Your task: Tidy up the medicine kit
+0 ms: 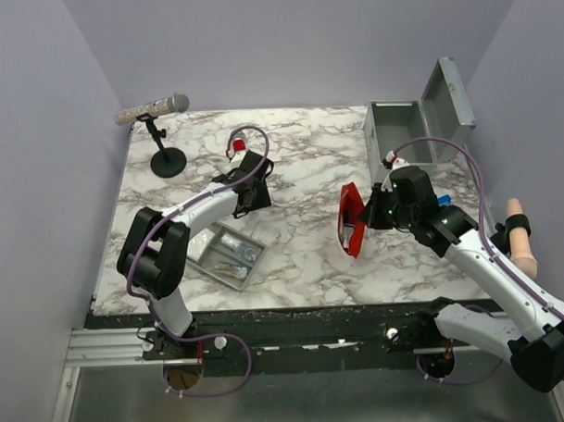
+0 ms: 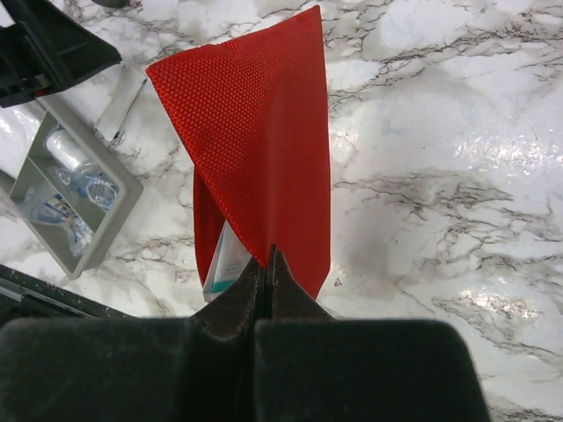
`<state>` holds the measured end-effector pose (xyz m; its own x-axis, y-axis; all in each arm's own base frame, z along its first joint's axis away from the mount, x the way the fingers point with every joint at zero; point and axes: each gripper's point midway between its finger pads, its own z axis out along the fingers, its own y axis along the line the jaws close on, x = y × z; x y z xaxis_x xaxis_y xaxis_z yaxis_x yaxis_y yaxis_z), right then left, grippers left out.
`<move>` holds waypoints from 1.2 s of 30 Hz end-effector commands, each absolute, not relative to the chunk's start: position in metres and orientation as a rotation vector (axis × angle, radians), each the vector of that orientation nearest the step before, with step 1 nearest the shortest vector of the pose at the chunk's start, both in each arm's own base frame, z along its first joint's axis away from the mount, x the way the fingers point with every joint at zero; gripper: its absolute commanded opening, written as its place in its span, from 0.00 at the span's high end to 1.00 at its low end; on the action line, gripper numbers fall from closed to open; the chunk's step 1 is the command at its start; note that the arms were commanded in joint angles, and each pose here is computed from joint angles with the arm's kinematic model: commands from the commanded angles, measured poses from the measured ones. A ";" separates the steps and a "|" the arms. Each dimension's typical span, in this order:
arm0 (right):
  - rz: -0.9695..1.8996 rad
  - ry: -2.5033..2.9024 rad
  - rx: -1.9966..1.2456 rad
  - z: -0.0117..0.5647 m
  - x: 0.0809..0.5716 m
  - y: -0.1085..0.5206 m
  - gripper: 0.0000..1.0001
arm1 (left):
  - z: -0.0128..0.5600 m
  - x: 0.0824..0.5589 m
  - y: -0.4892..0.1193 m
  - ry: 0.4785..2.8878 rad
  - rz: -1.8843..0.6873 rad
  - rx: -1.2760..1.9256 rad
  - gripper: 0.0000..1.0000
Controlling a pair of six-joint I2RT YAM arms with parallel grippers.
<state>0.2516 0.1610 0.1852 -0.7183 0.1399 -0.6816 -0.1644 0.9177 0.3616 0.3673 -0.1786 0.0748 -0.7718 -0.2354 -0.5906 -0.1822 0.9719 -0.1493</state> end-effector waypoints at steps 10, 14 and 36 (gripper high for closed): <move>0.624 2.298 -0.035 0.187 0.246 0.173 0.99 | 0.028 0.351 -0.159 2.630 0.037 -0.181 0.37; 0.618 2.297 -0.031 0.186 0.247 0.172 0.99 | 0.019 0.347 -0.164 2.668 0.003 -0.160 0.51; 0.600 2.300 0.003 0.194 0.253 0.172 0.99 | 0.135 0.370 -0.249 2.363 -0.703 -0.183 1.00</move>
